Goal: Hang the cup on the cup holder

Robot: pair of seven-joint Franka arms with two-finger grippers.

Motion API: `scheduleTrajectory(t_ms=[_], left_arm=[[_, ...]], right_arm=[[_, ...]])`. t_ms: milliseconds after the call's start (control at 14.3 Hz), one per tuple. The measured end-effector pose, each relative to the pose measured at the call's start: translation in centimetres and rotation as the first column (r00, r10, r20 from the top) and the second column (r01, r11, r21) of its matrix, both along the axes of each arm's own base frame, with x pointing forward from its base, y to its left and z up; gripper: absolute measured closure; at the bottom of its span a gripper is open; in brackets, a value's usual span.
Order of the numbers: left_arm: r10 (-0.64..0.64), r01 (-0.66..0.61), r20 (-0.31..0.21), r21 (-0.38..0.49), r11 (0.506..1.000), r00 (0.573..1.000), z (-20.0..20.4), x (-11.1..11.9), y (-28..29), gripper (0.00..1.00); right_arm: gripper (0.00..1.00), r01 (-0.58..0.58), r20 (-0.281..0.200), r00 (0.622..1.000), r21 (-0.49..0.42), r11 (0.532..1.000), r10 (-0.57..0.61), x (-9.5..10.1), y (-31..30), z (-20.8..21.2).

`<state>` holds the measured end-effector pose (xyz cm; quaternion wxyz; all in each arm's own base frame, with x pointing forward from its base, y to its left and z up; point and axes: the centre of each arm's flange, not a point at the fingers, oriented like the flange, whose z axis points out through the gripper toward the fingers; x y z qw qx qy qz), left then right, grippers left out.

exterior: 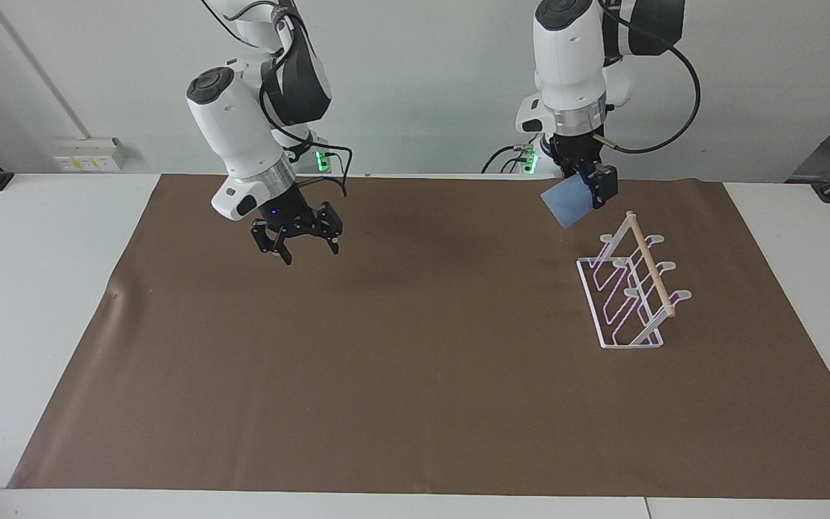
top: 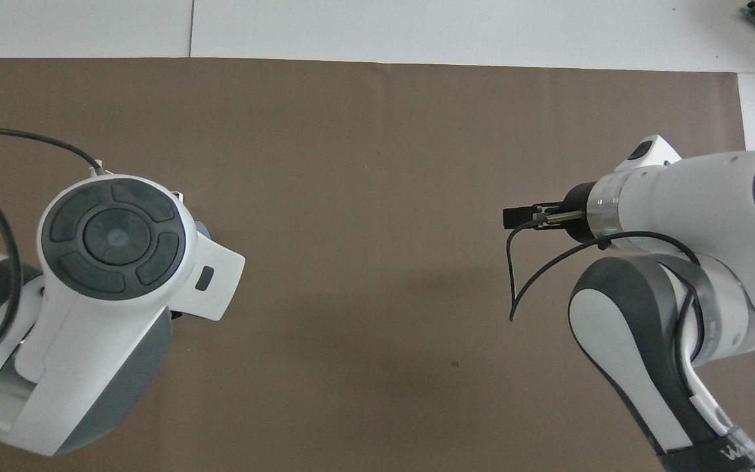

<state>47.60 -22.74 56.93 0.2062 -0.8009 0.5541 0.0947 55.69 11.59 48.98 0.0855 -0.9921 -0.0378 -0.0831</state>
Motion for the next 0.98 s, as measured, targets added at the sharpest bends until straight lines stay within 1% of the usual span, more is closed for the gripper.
scheduleTrajectory(t_ms=[210,350,560,770,981], left_arm=[[-0.013,0.017,-0.025,0.144,0.989,1.0,-3.0,1.5,0.3,0.21],[-0.025,0.032,-0.034,0.22,0.975,0.999,-4.8,2.5,0.4,0.21],[-0.048,0.053,-0.024,0.318,0.946,0.999,-6.4,3.9,0.9,0.21],[-0.075,0.077,-0.022,0.393,0.916,0.997,-7.6,4.8,1.1,0.21],[-0.106,0.113,-0.043,0.474,0.873,0.993,-10.4,6.1,1.0,0.21]], right_arm=[[0.0,0.003,0.006,1.0,-0.093,0.996,-0.002,0.6,-2.9,2.1],[0.0,0.019,-0.01,1.0,-0.129,0.992,-0.02,0.8,-4.5,4.6],[0.0,0.053,-0.047,0.997,-0.136,0.989,-0.06,0.3,-6.0,9.1],[0.0,0.125,-0.071,0.988,-0.132,0.983,-0.135,-0.7,-6.7,13.7],[0.0,0.17,-0.101,0.978,-0.138,0.976,-0.184,-1.7,-8.3,16.6]])
